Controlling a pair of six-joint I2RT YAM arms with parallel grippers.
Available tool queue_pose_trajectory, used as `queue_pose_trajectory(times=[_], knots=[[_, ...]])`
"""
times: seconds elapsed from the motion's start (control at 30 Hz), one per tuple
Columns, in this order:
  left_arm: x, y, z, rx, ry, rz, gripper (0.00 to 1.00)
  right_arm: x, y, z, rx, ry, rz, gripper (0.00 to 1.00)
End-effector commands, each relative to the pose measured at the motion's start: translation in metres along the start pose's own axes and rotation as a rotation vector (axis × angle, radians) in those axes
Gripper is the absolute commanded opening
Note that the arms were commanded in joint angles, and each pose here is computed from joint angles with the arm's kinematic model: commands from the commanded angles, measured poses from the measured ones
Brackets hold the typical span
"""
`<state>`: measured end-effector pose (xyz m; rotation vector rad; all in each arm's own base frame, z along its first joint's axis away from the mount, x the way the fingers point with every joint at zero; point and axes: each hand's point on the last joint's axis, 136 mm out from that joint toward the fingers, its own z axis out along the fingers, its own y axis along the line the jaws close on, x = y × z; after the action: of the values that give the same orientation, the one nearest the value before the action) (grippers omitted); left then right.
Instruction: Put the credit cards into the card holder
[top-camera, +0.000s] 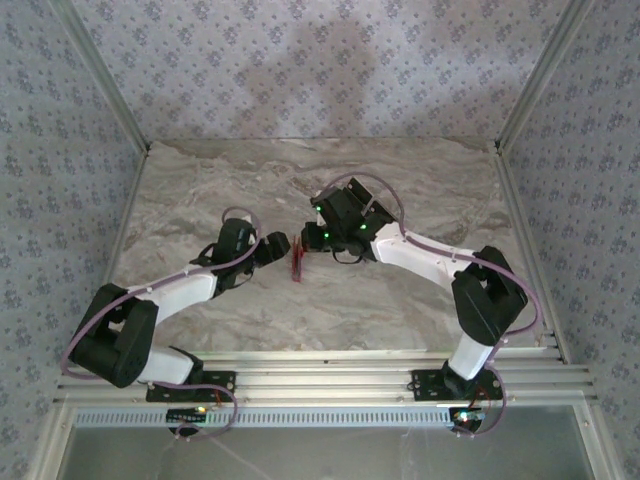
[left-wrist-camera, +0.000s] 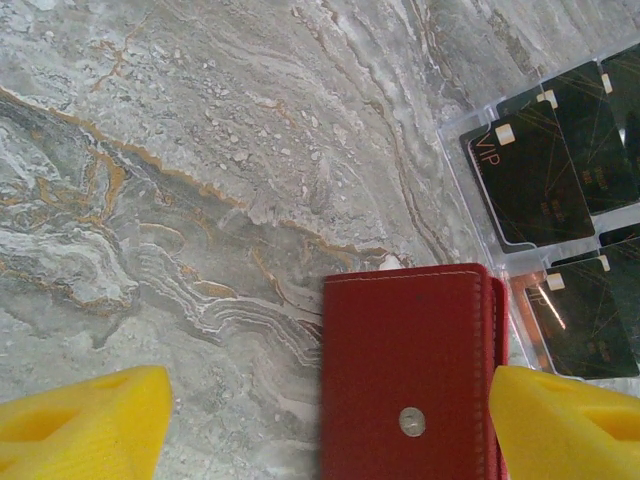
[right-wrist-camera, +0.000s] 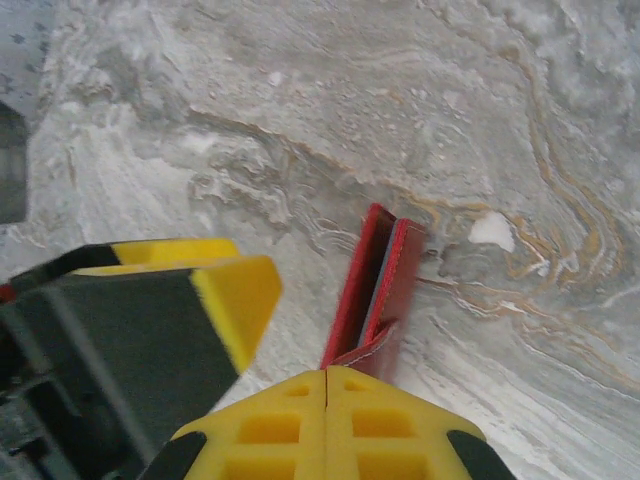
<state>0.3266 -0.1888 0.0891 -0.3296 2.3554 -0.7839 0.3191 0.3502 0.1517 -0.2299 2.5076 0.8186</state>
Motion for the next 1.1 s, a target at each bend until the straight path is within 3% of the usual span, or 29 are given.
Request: queue_pose_trajectory(times=[0.0,0.3,0.67,0.83,0.93,1.0,1.07], knots=[[-0.009,-0.017,-0.003,0.034,-0.009,0.031,0.84,-0.004,0.009,-0.011,-0.014,-0.003,-0.023,0.00],[-0.002,-0.008,0.002,0.002,0.011,0.034,0.83,0.001,-0.015,-0.009,0.037,0.000,0.000,0.00],[0.004,0.009,-0.003,-0.074,0.028,0.046,0.83,0.041,-0.104,0.001,0.222,0.066,0.087,0.00],[0.008,0.015,-0.003,-0.106,0.045,0.044,0.83,0.061,-0.121,0.007,0.268,0.124,0.100,0.00],[0.010,0.018,-0.002,-0.116,0.055,0.045,0.83,0.063,-0.119,0.004,0.263,0.131,0.099,0.31],[0.011,0.019,-0.002,-0.120,0.058,0.044,0.83,0.059,-0.116,-0.002,0.264,0.115,0.093,0.39],[0.011,0.018,-0.001,-0.117,0.060,0.046,0.83,0.053,-0.111,-0.009,0.260,0.096,0.090,0.40]])
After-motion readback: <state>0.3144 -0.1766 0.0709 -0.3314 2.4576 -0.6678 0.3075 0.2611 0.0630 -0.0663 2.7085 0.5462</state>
